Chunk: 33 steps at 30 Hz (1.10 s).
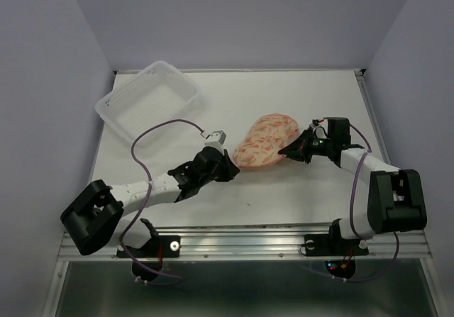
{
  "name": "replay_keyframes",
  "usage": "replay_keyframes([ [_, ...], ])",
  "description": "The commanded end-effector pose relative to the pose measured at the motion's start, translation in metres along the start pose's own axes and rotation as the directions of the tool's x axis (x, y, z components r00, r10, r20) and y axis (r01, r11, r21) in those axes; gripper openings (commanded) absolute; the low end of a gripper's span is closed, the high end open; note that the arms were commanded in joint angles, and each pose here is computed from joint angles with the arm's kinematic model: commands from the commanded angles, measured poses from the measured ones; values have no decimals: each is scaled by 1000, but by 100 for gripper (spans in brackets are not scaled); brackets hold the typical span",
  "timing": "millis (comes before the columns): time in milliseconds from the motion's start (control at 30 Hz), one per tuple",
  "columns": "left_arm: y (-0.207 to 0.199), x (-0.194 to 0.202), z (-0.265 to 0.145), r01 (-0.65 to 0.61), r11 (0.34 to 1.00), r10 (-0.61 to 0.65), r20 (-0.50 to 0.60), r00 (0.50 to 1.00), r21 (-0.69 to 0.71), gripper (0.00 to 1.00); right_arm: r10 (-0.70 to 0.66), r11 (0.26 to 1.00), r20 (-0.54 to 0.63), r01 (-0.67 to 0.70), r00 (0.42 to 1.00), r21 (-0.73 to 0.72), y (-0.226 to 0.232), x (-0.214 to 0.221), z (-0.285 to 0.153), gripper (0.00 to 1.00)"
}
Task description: Unzip the laundry bag and remove the bra
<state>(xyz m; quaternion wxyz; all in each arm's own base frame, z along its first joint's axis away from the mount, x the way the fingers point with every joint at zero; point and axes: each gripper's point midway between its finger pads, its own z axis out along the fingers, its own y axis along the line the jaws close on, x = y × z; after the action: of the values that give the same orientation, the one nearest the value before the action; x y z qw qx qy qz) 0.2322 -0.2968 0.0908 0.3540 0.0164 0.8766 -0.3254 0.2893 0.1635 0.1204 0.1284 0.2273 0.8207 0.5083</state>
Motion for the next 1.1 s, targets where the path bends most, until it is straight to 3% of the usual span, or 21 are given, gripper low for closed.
replay_keyframes([
  [0,32,3,-12,12,996,-10,25,1000,-89,0,-124,992,56,125,991,-5,19,-32,-3,14],
  [33,28,3,-13,18,997,-16,22,1000,-73,0,-131,991,62,132,989,-2,20,-34,-3,28],
  [67,24,1,-12,22,998,-21,27,999,-60,0,-132,991,67,132,989,7,19,-36,-2,63],
  [167,4,-9,-8,24,1000,-23,33,999,-14,0,-144,989,93,143,985,24,20,-39,-5,99],
  [467,-82,-31,27,20,990,-21,7,1000,143,0,-66,998,178,61,982,32,8,-10,-26,100],
  [667,-133,-15,48,27,971,-9,-77,997,238,0,9,1000,250,-14,968,18,-3,7,-35,100],
  [867,-164,-7,56,4,957,25,-98,995,292,0,64,998,326,-68,943,1,-12,6,-39,100],
  [1067,-168,-4,56,0,956,29,-96,995,293,0,114,993,309,-111,944,-27,-14,4,-31,95],
])
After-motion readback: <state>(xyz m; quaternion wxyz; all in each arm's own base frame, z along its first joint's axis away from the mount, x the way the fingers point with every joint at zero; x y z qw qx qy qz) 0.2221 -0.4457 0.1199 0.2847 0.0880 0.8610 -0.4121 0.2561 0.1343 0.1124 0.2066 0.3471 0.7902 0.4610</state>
